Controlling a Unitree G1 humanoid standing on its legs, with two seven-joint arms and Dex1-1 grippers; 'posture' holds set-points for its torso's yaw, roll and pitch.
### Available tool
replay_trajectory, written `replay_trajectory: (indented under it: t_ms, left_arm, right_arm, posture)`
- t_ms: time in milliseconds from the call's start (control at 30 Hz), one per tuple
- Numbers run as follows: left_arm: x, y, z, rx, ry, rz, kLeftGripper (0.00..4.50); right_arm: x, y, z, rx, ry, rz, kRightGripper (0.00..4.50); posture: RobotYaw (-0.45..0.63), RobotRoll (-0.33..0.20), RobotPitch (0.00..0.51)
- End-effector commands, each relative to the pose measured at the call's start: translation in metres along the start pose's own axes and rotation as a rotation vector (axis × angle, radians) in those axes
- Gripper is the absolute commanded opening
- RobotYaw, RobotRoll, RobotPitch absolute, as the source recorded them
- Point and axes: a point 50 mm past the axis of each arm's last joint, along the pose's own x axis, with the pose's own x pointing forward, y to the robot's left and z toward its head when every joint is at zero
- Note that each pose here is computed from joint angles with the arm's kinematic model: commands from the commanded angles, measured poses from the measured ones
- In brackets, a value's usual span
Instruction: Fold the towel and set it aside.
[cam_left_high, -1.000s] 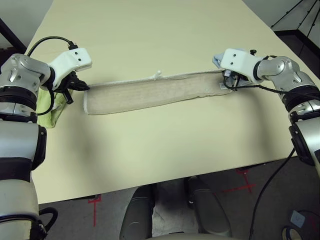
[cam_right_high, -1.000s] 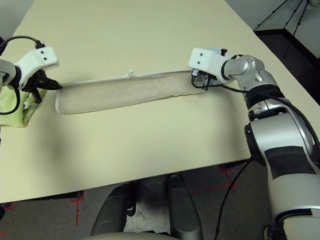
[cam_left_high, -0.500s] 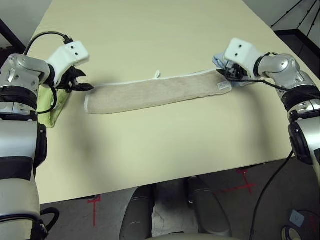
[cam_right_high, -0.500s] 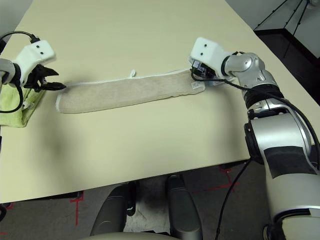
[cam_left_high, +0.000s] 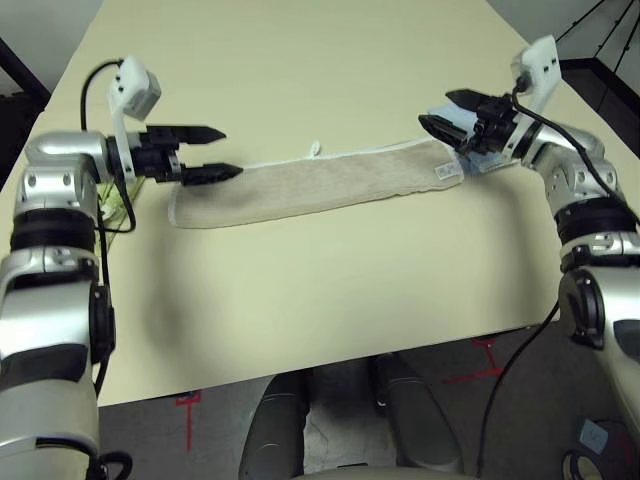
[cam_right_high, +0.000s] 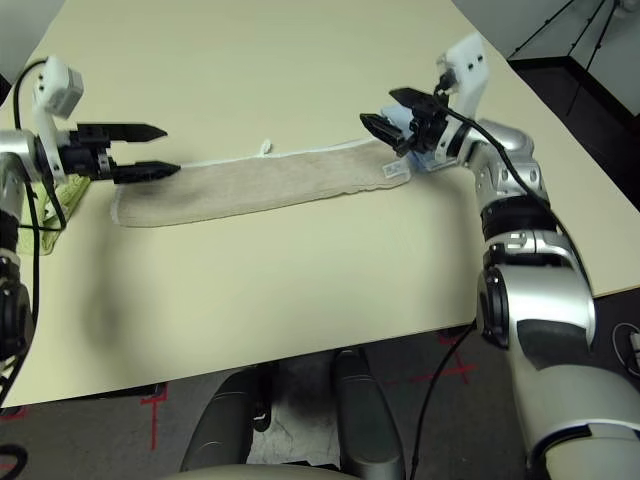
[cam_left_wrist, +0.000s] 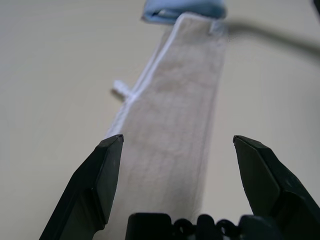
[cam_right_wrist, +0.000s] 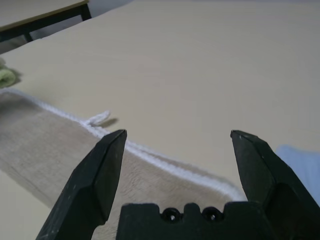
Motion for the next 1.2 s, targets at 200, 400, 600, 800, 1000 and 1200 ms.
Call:
replay_trajectory:
  t_ms: [200,400,600,800,1000,1200]
  left_arm:
    - [-0.005,-0.006,-0.019,0.031,0.062,0.045,4.45]
    - [-0.013,-0.006,-0.032,0.033,0.158,0.097,4.45]
    - [-0.011,-0.010,-0.033,0.013,0.141,0.098,4.45]
    - [-0.011,-0.015,-0.036,-0.011,0.141,0.088,4.45]
    - [-0.012,-0.019,-0.036,-0.018,0.150,0.080,4.45]
    - [-0.011,-0.018,-0.034,-0.014,0.155,0.079,4.45]
  right_arm:
    - [-0.009,0.011,0.004,0.146,-0.047,-0.071,4.49]
    - [-0.027,0.022,-0.005,0.521,-0.017,-0.153,4.49]
    - [-0.053,0.029,-0.010,0.798,0.011,-0.203,4.49]
    - [-0.079,0.035,-0.025,0.945,0.023,-0.226,4.49]
    - [-0.086,0.035,-0.042,1.025,0.050,-0.321,4.49]
    - [-0.078,0.031,-0.052,1.039,0.069,-0.418,4.49]
  posture:
    - [-0.04,0.000,0.217]
    - [-0.03,0.000,0.218]
    - [-0.03,0.000,0.219]
    - [-0.03,0.000,0.238]
    - [-0.03,0.000,0.246]
    - [-0.03,0.000,0.247]
